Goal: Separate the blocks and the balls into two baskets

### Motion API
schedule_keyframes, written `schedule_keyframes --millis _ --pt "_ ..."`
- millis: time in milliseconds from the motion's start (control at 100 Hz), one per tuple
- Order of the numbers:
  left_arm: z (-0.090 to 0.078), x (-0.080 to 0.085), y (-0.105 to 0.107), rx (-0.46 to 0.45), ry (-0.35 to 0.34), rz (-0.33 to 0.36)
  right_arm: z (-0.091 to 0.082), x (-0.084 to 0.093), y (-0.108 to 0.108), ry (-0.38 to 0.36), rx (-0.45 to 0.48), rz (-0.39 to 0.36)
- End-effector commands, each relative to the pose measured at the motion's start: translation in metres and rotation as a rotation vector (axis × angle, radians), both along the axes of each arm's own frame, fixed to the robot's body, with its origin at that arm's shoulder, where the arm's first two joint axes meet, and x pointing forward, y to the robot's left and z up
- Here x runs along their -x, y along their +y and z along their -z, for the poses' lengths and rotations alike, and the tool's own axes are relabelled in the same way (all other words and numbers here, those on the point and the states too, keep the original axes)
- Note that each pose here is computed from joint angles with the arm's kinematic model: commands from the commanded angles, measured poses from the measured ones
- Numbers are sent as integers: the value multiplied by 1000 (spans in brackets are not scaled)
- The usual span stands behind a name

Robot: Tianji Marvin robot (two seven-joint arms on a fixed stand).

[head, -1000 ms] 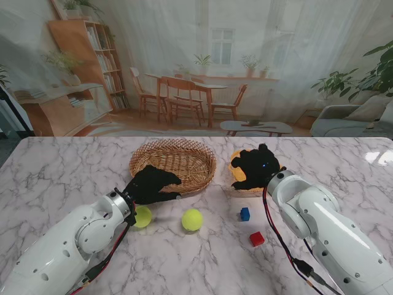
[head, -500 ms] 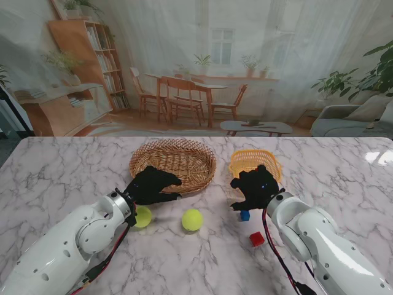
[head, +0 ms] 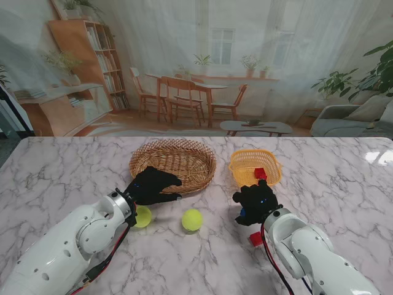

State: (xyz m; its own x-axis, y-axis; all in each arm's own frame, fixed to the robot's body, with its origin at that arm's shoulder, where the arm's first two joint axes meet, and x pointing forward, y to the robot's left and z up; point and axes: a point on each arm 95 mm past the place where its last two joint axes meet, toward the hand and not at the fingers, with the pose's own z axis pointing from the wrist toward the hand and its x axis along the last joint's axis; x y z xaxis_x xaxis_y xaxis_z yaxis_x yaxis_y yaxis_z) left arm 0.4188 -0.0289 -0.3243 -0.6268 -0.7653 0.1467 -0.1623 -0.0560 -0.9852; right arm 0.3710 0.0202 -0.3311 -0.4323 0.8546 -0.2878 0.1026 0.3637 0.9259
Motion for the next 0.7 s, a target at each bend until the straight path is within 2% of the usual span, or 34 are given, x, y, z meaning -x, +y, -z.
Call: schedule_keyframes --millis 0,690 --pt "2 1 -1 -11 15 2 12 5 -3 16 5 14" --pt "2 0 -2 -13 15 1 33 -13 -13 4 57 79"
